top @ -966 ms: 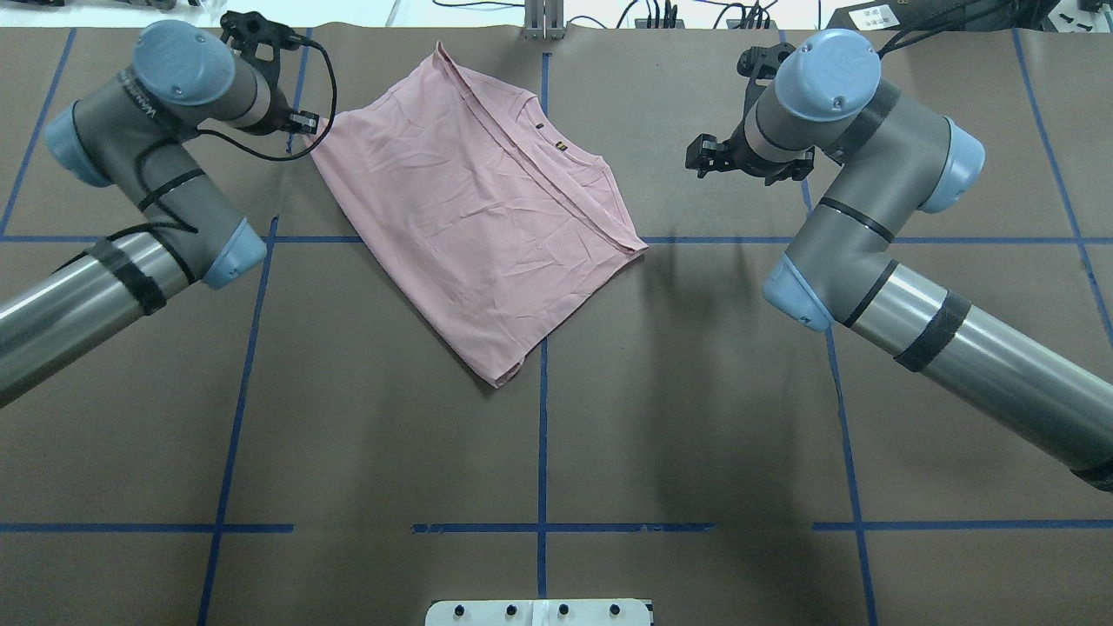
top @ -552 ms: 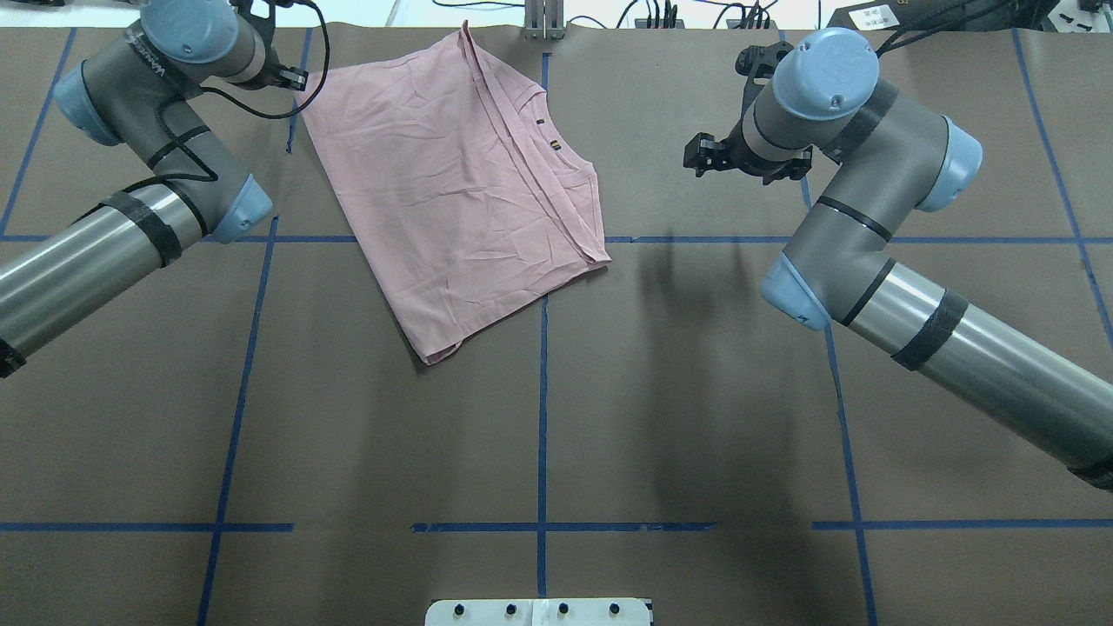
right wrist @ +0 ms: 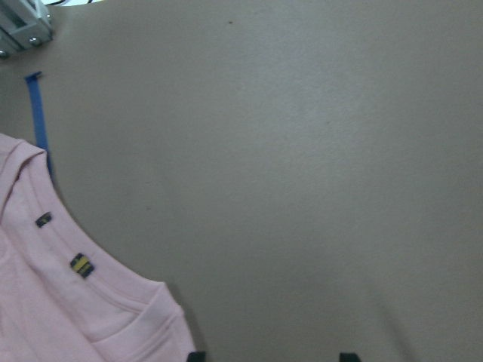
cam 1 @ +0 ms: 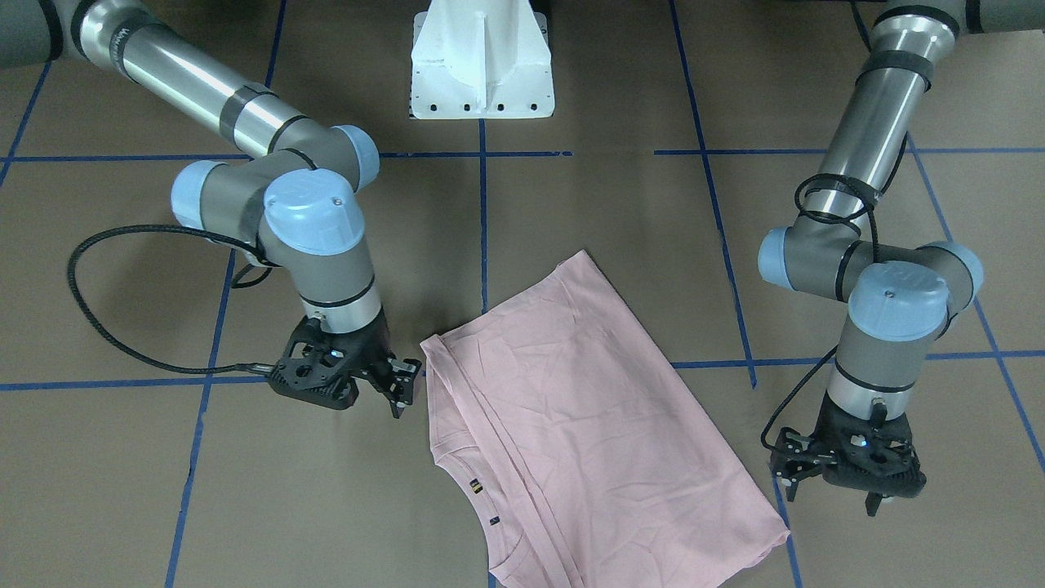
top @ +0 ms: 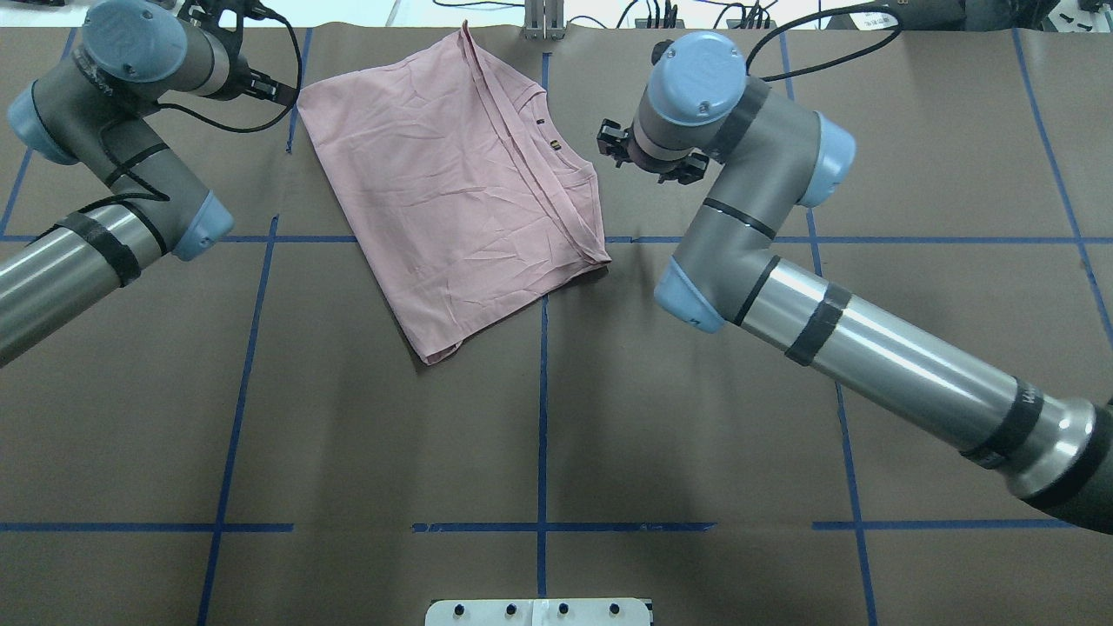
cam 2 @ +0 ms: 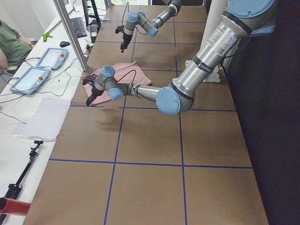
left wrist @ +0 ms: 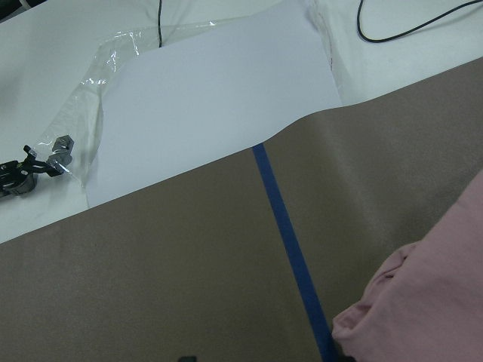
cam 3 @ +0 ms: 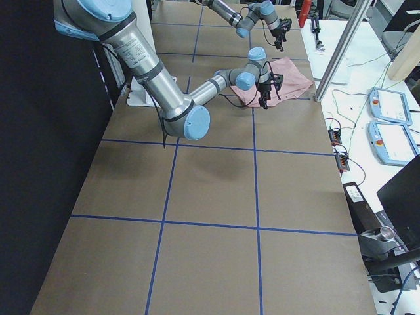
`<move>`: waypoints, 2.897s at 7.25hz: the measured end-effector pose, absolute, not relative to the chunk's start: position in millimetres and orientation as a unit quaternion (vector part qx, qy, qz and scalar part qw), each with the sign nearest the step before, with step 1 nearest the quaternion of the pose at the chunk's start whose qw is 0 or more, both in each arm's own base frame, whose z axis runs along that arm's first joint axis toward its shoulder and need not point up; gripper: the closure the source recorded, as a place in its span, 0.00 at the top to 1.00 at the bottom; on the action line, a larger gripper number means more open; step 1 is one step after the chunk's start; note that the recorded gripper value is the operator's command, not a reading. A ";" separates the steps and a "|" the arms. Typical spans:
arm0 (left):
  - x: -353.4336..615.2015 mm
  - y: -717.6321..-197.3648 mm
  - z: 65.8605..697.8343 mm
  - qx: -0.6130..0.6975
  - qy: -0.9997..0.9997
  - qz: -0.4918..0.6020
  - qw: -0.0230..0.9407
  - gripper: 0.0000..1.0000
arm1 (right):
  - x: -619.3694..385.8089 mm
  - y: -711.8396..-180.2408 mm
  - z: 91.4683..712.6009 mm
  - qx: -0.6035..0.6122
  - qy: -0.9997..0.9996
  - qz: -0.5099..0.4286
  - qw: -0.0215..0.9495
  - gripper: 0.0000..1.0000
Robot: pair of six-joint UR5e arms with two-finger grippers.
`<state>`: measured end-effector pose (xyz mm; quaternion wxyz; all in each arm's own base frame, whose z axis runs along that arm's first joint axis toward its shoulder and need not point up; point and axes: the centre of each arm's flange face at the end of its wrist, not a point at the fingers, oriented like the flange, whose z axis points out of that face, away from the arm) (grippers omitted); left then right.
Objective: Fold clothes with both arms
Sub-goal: 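Move the right gripper toward the collar of the rotated shirt, then grasp the shirt near the collar with the right gripper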
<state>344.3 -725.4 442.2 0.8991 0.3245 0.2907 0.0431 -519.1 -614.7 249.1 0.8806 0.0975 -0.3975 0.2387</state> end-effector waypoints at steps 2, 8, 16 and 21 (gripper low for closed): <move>342.1 -719.2 441.6 0.323 0.300 0.046 0.896 1.00 | -564.6 -614.5 230.5 0.106 -0.393 0.256 0.877 0.62; 343.6 -717.1 441.5 0.320 0.305 0.040 0.896 1.00 | -606.5 -600.0 251.5 0.118 -0.357 0.250 0.892 0.55; 342.6 -715.2 445.8 0.319 0.304 0.039 0.897 1.00 | -617.6 -592.4 254.9 0.122 -0.352 0.247 0.895 0.00; 342.5 -715.2 445.6 0.319 0.305 0.039 0.896 1.00 | -617.8 -591.6 256.7 0.123 -0.350 0.246 0.896 0.00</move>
